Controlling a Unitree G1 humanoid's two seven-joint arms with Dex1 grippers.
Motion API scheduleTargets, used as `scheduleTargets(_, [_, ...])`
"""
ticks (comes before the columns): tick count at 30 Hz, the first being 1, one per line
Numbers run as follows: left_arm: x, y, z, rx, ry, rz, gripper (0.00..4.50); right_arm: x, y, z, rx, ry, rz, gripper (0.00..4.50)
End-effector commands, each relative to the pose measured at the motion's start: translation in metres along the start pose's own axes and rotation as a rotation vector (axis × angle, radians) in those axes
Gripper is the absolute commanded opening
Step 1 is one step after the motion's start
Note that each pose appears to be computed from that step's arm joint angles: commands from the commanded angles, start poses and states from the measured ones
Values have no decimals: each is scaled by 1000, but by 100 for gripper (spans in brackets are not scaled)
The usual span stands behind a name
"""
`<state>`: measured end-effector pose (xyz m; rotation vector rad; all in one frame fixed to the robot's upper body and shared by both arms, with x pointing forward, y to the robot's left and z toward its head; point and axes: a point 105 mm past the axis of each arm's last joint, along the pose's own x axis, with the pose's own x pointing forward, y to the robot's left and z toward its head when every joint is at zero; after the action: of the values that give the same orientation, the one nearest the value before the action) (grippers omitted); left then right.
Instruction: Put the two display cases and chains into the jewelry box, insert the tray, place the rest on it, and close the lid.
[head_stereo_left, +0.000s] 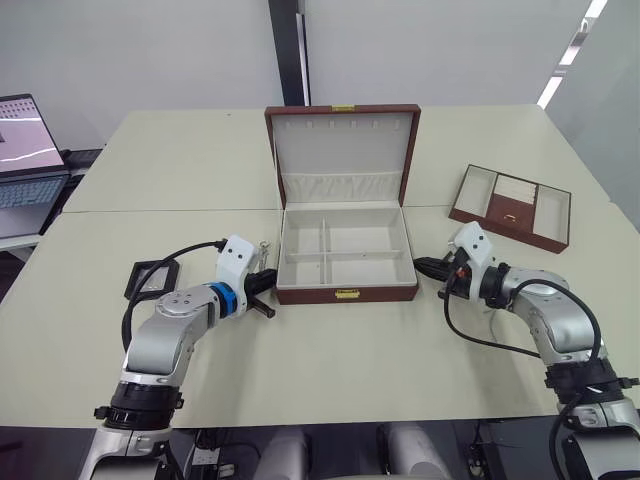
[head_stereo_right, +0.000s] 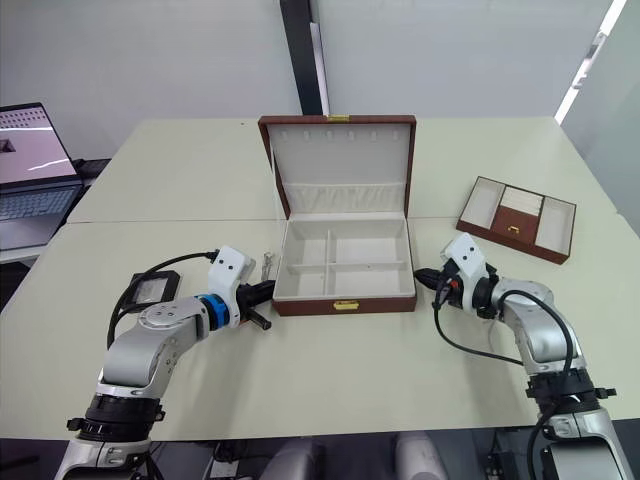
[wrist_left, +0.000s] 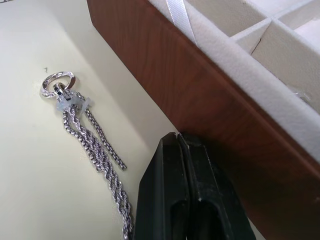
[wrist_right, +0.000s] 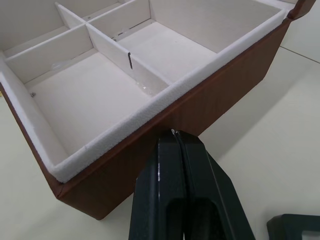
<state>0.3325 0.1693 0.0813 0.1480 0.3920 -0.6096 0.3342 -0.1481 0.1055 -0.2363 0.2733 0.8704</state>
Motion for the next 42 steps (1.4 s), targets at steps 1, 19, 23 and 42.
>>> scheduleTargets(1, [5, -15, 5, 23, -16, -84, 0, 9, 19, 9, -10, -36, 78, 2])
scheduleTargets(19, [-3, -2, 10, 30, -38, -45, 0, -5, -6, 8, 3, -65, -20, 2])
scheduleTargets(23, [-8, 6, 12, 29, -46, -25, 0, -14, -14, 9, 11, -75, -37, 2])
scheduleTargets(42, [-151, 92, -11, 67, 116, 167, 206, -154, -55, -23, 26, 107, -118, 269])
